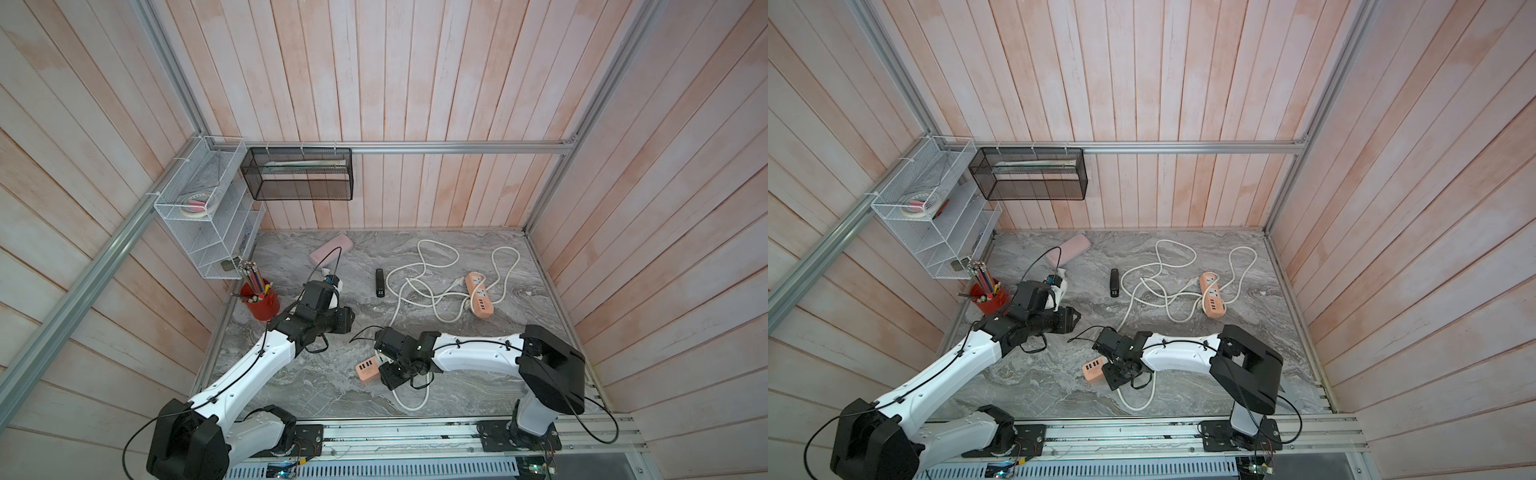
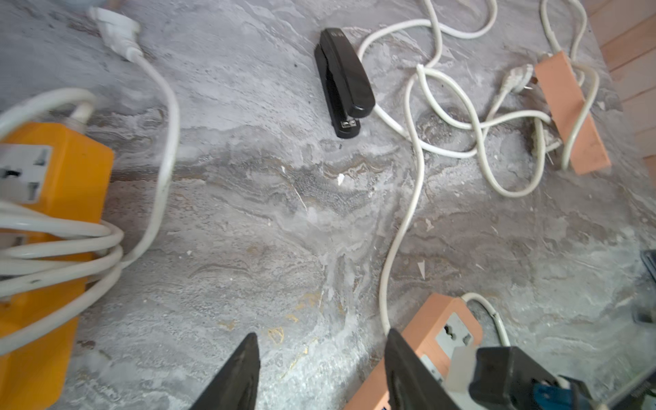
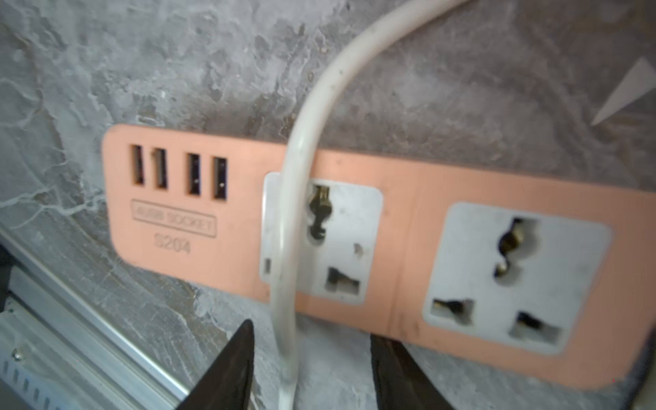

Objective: Wrap the cord around the power strip
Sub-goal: Move the power strip to the center of the board, then pick up the power strip from the center of the board.

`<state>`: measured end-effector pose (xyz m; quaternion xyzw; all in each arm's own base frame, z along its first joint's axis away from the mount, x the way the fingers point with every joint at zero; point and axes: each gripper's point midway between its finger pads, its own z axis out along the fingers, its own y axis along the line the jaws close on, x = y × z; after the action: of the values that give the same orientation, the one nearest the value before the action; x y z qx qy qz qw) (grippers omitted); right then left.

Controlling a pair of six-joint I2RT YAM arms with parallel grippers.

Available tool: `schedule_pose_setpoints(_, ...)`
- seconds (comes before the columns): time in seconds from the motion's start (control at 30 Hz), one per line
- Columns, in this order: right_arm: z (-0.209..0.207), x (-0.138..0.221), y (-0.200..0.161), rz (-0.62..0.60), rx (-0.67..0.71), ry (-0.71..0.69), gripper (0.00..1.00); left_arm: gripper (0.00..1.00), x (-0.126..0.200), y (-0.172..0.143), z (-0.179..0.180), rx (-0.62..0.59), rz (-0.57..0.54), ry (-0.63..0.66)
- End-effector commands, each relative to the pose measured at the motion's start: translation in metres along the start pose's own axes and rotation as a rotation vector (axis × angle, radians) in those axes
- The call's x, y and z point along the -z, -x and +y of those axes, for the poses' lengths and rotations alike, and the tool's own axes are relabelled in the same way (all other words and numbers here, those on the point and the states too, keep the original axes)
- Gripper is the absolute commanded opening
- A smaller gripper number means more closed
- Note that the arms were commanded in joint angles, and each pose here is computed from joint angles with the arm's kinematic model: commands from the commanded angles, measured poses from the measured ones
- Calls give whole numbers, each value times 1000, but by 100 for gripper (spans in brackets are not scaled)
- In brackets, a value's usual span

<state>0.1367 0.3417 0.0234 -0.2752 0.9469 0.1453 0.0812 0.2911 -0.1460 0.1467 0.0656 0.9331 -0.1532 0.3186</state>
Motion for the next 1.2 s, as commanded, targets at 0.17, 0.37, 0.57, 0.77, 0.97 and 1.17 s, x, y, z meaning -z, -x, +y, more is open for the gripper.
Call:
schedule_pose_setpoints(0.17,14,24,21,-72,30,36,12,49,31,33,10,-19,-138,59)
schedule_pose_setpoints(0.37,-26,99,70,-210,1,69,1,54,23,24,-17,-111,-78,-94)
schedule_pose_setpoints(0.57,-153,135,118,-402,-212,-52,2,72,15,-2,-69,-202,-15,-289)
schedule_pose_setpoints(0.77,-206,128,133,-503,-414,73,3,77,-21,-67,-117,-238,182,-340)
schedule_pose_setpoints(0.97,-214,126,126,-571,-577,168,2,89,-55,-85,-113,-192,282,-114)
schedule_pose_setpoints(1.17,-216,126,120,-568,-600,165,2,90,-88,-92,-120,-227,311,5)
